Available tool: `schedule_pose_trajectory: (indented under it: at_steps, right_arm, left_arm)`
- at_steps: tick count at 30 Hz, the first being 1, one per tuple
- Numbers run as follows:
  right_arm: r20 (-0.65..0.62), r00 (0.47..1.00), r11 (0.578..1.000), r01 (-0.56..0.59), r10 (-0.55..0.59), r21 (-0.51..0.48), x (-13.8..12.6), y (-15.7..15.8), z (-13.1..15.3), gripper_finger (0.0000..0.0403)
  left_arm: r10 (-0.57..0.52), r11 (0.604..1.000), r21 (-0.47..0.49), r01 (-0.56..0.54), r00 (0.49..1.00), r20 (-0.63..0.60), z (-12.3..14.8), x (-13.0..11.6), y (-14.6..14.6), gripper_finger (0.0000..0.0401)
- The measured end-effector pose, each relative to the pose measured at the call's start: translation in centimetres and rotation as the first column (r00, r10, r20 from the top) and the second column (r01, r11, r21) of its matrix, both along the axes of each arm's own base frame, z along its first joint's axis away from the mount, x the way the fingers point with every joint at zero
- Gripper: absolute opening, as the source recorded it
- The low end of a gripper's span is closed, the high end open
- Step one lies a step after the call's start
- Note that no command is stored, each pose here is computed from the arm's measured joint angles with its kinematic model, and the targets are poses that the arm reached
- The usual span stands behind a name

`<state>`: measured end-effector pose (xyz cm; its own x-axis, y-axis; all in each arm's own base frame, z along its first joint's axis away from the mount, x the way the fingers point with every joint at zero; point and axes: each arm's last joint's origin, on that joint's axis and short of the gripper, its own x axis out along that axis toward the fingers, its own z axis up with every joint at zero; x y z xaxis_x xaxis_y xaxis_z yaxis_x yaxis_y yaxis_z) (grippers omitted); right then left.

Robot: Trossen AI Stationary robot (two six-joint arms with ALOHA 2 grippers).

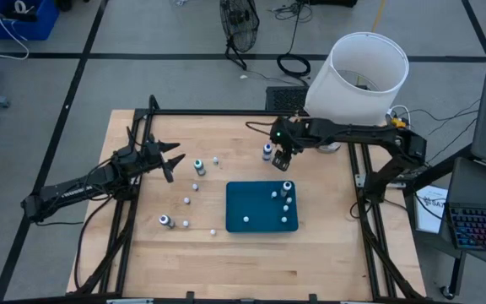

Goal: Pick & Place food coloring
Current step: Put the small orange food coloring bottle into the blue bin

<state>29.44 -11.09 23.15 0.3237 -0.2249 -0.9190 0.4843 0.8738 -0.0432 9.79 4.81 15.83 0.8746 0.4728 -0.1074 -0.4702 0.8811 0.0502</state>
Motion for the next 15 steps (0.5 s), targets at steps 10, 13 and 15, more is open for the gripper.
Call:
schedule_pose_trajectory:
  at_steps: [10,13,15]
  right_arm:
    - [-0.131,0.991,0.999,0.004,0.001,0.041,0.9,-1.3,-4.7,0.0211]
    - [-0.163,0.987,0.999,0.001,0.007,0.051,1.1,-1.5,-5.8,0.0209]
    - [-0.173,0.985,0.998,-0.001,0.011,0.055,1.2,-1.5,-6.2,0.0209]
  left_arm:
    - [0.000,1.000,0.000,0.000,1.000,0.000,0.0,0.0,0.0,0.0225]
    - [0.000,1.000,0.000,0.000,1.000,0.000,0.0,0.0,0.0,0.0225]
    - [0.000,1.000,0.000,0.000,1.000,0.000,0.0,0.0,0.0,0.0225]
